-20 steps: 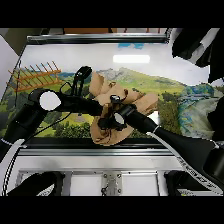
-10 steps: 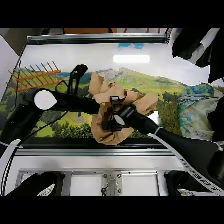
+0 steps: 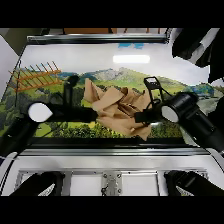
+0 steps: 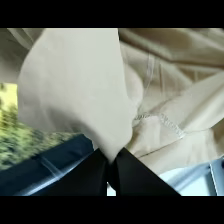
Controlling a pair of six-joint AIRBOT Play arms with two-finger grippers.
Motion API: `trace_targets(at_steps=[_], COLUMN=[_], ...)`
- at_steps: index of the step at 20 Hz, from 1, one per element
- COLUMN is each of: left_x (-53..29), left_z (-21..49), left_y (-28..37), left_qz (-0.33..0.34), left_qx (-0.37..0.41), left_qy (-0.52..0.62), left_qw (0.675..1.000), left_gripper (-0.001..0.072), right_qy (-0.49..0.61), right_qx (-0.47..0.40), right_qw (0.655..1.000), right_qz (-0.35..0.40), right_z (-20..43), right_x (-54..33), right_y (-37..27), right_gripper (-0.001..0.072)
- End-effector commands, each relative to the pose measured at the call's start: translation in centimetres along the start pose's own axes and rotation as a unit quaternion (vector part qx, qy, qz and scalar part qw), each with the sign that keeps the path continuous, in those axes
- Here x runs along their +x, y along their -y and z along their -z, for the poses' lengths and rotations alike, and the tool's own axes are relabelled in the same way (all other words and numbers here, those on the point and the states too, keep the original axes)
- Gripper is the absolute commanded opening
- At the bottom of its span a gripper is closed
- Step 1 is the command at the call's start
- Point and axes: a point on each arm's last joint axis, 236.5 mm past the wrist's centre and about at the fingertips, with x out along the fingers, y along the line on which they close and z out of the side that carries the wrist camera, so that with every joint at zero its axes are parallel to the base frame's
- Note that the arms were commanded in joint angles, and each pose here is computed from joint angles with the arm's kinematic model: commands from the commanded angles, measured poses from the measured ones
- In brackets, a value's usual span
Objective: Fold the clothes and pants, and hang the long-sleeved shirts on hangers.
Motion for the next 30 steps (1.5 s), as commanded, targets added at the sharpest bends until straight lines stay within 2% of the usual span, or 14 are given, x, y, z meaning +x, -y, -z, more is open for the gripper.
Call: trace_targets(at_steps=[1, 3, 4, 5, 6, 8, 9, 10, 18, 20, 30], left_x=[5.2, 6.8, 7.1, 7.2, 7.1, 6.9, 6.7, 6.6, 6.4, 6.4, 6.3], left_z=[4.7, 5.9, 6.2, 6.2, 6.0, 5.7, 5.7, 5.8, 5.5, 5.6, 5.8], left_y=[2.5, 2.8, 2.6, 2.4, 2.2, 1.4, 1.0, 0.7, -0.1, -0.1, -0.1], left_qz=[0.031, 0.029, 0.026, 0.024, 0.022, 0.017, 0.015, 0.012, 0.008, 0.008, 0.007], left_qx=[-0.003, 0.0, -0.002, -0.002, -0.004, -0.015, -0.02, -0.024, -0.033, -0.033, -0.033], left_qy=[-0.048, -0.072, -0.078, -0.08, -0.078, -0.078, -0.082, -0.086, -0.086, -0.086, -0.091], left_qw=[0.998, 0.997, 0.997, 0.997, 0.997, 0.997, 0.996, 0.996, 0.996, 0.996, 0.995], left_gripper=[0.0016, 0.0016, 0.0016, 0.0016, 0.0016, 0.0016, 0.0016, 0.0016, 0.0016, 0.0016, 0.0016], right_qy=[-0.028, -0.043, -0.041, -0.03, -0.014, 0.008, 0.008, 0.001, -0.1, -0.105, -0.116], right_qx=[0.014, 0.012, 0.006, -0.002, -0.002, -0.002, -0.002, -0.006, -0.039, -0.04, -0.07], right_qw=[0.999, 0.999, 0.999, 0.999, 1.0, 1.0, 1.0, 1.0, 0.994, 0.993, 0.99], right_qz=[0.017, 0.024, 0.022, 0.017, 0.005, -0.007, -0.011, -0.009, 0.033, 0.035, 0.032], right_z=[4.2, 5.8, 5.7, 5.2, 4.4, 3.1, 2.8, 2.7, 4.6, 4.6, 5.7], right_x=[-0.1, 0.9, 0.9, 0.9, 1.0, 1.4, 1.9, 2.6, 10.0, 10.9, 11.7], right_y=[2.4, 3.0, 3.0, 2.7, 2.2, 1.4, 1.1, 0.9, 0.8, 0.6, -1.1], right_gripper=[0.0015, 0.0058, 0.0318, 0.0629, 0.067, 0.0665, 0.0601, 0.057, 0.0566, 0.0456, 0.0448])
